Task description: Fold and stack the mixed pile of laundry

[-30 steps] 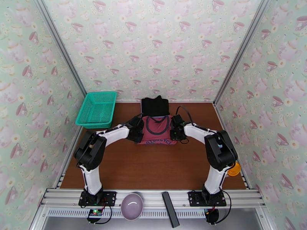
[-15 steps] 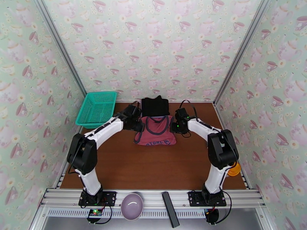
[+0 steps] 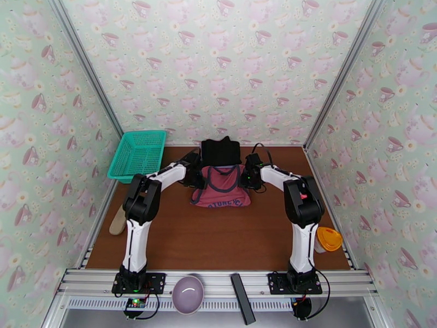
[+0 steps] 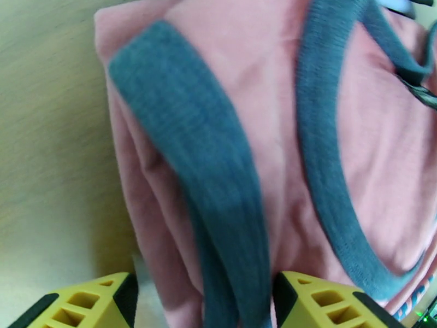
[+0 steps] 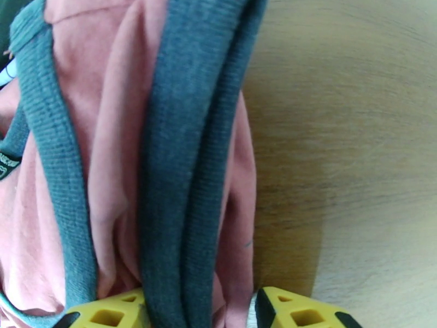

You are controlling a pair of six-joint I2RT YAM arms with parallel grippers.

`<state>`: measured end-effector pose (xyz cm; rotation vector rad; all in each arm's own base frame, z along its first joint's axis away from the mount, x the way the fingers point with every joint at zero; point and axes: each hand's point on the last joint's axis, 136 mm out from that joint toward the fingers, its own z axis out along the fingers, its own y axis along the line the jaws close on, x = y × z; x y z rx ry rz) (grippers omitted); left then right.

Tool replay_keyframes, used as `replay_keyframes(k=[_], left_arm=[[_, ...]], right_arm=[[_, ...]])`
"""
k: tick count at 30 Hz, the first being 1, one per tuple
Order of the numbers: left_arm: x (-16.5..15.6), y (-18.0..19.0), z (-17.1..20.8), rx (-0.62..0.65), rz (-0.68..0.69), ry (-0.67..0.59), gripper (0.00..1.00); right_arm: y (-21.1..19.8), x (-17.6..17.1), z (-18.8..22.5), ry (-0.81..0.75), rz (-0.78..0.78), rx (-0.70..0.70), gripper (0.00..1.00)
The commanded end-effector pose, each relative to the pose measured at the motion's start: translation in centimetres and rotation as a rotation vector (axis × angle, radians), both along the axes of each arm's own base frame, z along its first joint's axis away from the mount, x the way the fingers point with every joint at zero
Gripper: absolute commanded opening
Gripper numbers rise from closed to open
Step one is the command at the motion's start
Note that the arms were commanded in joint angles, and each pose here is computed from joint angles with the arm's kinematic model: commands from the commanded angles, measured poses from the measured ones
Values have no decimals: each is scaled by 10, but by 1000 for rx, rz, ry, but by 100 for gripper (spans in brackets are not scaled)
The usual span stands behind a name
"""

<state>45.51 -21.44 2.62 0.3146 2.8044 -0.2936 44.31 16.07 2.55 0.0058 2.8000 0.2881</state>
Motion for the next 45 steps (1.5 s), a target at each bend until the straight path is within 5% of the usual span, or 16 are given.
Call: replay_keyframes(k=[1, 4, 9, 12, 15, 20, 26, 30, 36, 45], left_arm=[[-6, -13, -22, -9, -29, 51, 71], [-12, -22, -34, -18, -37, 75, 69], [-23, -37, -49, -38, -43, 104, 55], [-27, -35, -55, -24, -40, 115, 31], [-28, -34, -51, -23, -36, 94, 0], [-20, -24, 1, -15, -9, -34, 0], [-9, -9, 128, -18, 13, -297, 0], [-5, -4, 178, -16, -1, -396, 0], [26, -2, 192, 9, -21, -442, 0], [121, -3, 180, 38, -41, -494, 0]], right_arm=[[9, -2, -22, 46, -4, 34, 52], [17, -3, -27, 56, 6, 54, 47], [32, -4, -31, 65, 29, 70, 21], [33, -2, -29, 60, 32, 73, 2], [33, 0, -20, 42, 45, 65, 0], [34, 11, 29, -65, 73, 74, 0], [32, 22, 118, -257, 105, 78, 0], [33, 29, 162, -344, 121, 88, 0], [39, 57, 195, -417, 147, 59, 0], [32, 136, 198, -457, 114, 12, 0]])
